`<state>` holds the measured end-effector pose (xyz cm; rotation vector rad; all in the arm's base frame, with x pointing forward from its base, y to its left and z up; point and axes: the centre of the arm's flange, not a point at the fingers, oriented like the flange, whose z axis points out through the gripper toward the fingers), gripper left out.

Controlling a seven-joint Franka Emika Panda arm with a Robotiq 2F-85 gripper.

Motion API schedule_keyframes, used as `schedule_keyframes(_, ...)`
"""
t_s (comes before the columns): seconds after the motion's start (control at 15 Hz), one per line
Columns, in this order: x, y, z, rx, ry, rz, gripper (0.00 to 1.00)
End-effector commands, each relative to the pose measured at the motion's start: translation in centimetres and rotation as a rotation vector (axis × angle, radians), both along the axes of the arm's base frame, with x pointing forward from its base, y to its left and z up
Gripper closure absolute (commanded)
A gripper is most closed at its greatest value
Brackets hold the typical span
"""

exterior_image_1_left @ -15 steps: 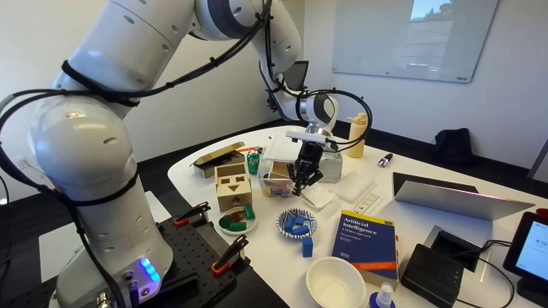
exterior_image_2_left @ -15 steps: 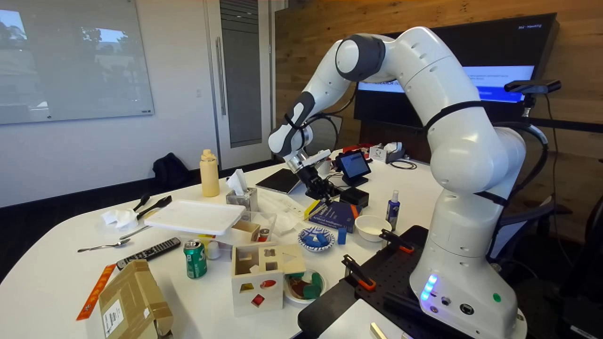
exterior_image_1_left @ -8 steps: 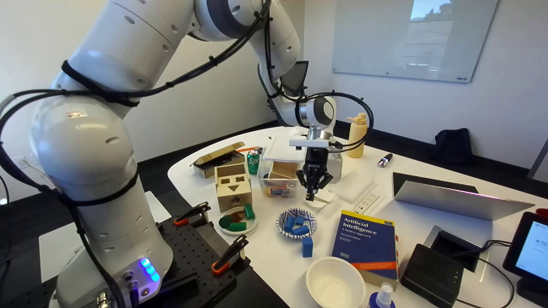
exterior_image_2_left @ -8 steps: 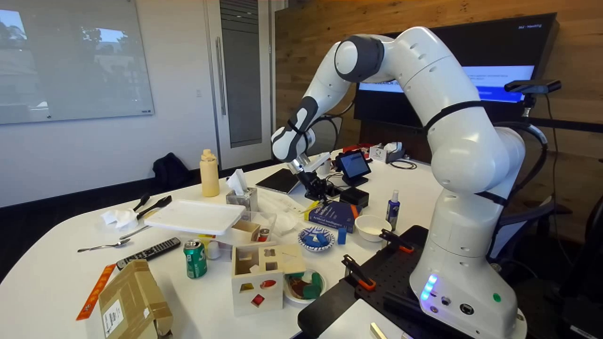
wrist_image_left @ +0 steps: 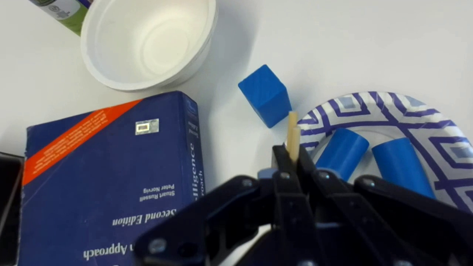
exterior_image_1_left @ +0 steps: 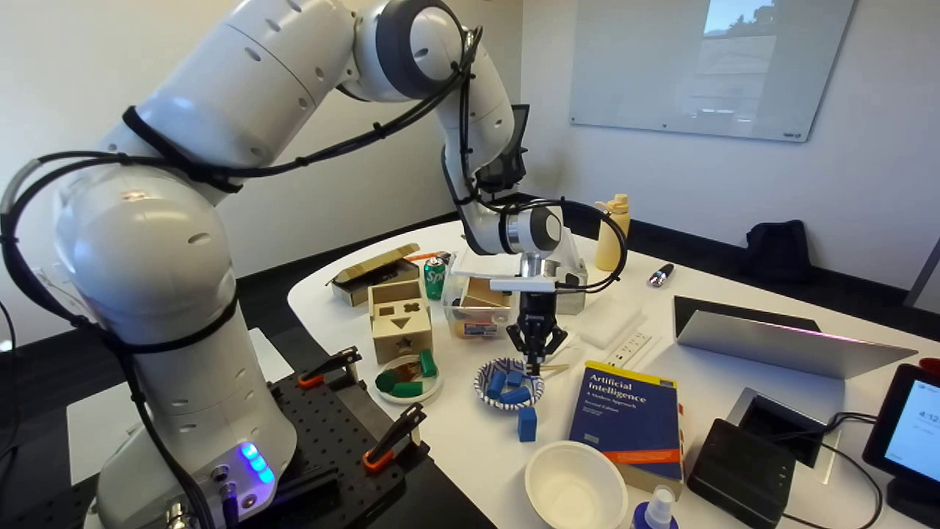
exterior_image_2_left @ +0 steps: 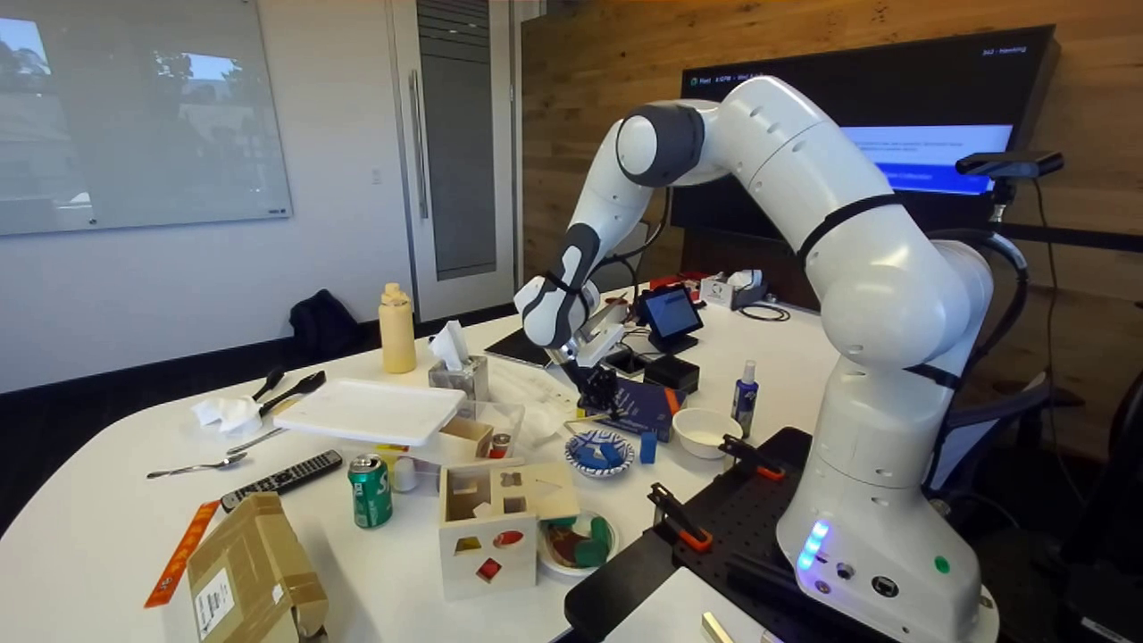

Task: Pick up the sticks from the table and mix the objects in the bowl

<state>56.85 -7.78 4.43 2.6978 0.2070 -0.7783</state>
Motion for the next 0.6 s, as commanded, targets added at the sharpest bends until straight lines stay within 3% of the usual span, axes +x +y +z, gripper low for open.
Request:
schedule_keyframes(0.0,-0.1,0.3,-1.0,-0.036,-0.025,0.007,0.98)
schedule_keyframes(0.53,-1.1,2.4,-3.0,-0.049,0.001,0.015,0.98)
